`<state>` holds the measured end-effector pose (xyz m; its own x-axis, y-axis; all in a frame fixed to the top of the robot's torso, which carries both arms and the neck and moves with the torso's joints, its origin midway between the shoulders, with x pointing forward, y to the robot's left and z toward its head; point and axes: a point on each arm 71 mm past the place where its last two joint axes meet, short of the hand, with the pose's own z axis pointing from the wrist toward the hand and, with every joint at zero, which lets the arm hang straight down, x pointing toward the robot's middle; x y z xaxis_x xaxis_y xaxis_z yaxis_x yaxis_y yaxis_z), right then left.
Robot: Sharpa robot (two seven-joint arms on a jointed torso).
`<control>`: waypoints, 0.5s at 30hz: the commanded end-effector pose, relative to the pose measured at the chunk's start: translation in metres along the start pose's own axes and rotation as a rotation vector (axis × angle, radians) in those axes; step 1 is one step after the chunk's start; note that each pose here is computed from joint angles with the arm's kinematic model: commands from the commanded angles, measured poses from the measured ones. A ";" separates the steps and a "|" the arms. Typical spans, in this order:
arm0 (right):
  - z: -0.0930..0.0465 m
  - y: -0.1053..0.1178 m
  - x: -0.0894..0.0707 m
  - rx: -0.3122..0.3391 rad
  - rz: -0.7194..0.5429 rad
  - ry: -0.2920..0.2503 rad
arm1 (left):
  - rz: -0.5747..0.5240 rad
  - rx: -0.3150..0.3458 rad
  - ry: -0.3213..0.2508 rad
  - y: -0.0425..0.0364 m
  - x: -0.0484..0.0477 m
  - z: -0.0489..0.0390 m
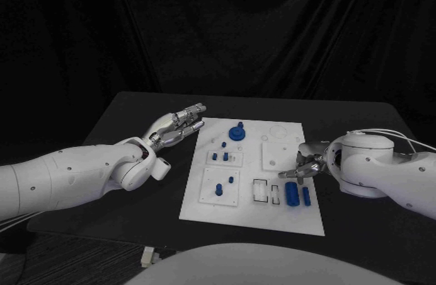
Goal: Assemble the parts on the task board
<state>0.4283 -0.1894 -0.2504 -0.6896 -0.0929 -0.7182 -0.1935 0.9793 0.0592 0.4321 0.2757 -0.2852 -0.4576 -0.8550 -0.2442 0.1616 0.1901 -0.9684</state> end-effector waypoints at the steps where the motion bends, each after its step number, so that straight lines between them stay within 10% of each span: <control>1: 0.001 -0.001 0.002 0.021 -0.024 0.009 | -0.012 0.188 0.015 -0.0135 0.0022 -0.0005; 15: 0.005 0.003 0.008 0.018 -0.056 0.025 | -0.015 0.183 0.018 -0.0130 0.0027 0.0001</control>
<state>0.4262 -0.1854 -0.2572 -0.6931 -0.1261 -0.7097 -0.2158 0.9757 0.0374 0.4322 0.2746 -0.2855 -0.4658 -0.8518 -0.2395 0.1598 0.1852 -0.9696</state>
